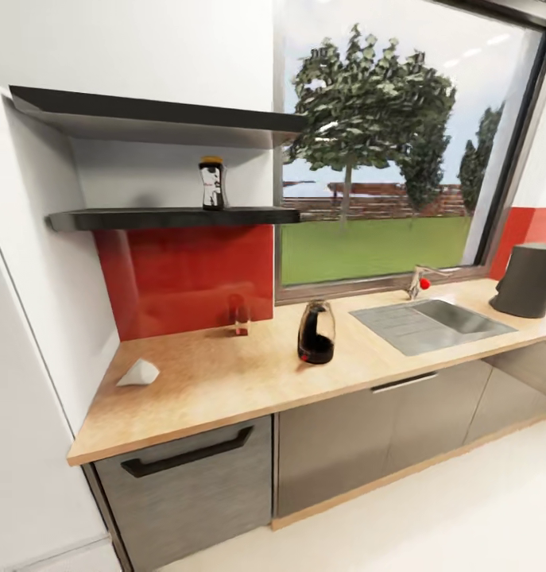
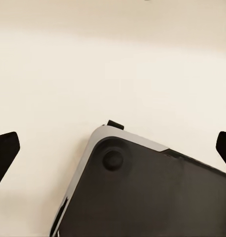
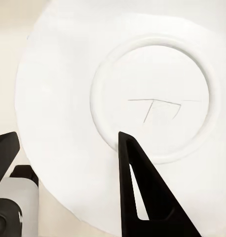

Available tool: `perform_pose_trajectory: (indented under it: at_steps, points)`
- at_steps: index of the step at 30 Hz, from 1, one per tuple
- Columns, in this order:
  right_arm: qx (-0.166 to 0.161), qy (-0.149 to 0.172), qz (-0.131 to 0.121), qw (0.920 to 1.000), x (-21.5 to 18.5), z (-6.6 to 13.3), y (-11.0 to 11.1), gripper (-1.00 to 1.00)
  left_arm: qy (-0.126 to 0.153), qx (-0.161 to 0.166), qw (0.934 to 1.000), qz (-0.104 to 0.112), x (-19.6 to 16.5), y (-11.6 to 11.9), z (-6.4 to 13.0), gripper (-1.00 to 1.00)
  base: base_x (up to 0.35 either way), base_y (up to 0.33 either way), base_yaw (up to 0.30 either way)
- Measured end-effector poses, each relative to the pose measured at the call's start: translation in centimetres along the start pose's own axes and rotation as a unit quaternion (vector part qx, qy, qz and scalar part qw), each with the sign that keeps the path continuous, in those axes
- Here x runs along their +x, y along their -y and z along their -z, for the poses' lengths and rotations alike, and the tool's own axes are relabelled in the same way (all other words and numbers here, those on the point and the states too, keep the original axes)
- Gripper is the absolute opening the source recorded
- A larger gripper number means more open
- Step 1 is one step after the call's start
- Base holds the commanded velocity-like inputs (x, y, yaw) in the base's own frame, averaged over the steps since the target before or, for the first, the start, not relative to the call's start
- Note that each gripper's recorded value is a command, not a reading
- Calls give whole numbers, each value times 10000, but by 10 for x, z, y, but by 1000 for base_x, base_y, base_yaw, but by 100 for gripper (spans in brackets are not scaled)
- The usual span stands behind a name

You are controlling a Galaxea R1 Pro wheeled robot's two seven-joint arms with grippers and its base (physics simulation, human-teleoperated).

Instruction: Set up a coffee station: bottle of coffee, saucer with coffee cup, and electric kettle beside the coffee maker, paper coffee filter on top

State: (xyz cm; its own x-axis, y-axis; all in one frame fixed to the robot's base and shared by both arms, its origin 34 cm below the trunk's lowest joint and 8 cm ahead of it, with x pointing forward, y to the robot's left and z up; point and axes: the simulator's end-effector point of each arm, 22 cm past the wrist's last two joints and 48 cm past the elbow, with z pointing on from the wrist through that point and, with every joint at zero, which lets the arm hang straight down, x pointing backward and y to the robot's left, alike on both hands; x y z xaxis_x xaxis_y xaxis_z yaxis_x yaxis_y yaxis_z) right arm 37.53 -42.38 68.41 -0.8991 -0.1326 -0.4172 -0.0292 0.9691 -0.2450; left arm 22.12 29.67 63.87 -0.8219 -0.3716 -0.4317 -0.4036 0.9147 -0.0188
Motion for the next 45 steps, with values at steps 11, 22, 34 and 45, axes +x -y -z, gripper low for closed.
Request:
perform_pose_trajectory:
  at_steps: [11,22,34,45]
  points:
    - [1,-2,-7,10000,0,0,0,-100,-16,30,10000,-17,2,4,0,100,231,-249,20]
    - [-6,-2,-8,10000,0,0,-1,-100,-23,58,10000,-15,3,8,1,100,199,-279,0]
    - [-6,-2,-8,10000,0,0,-1,-100,-24,59,10000,-15,3,8,1,100,134,-297,0]
    - [-4,-2,-20,10000,0,0,-1,-100,-26,59,10000,-18,4,8,1,100,108,-298,33]
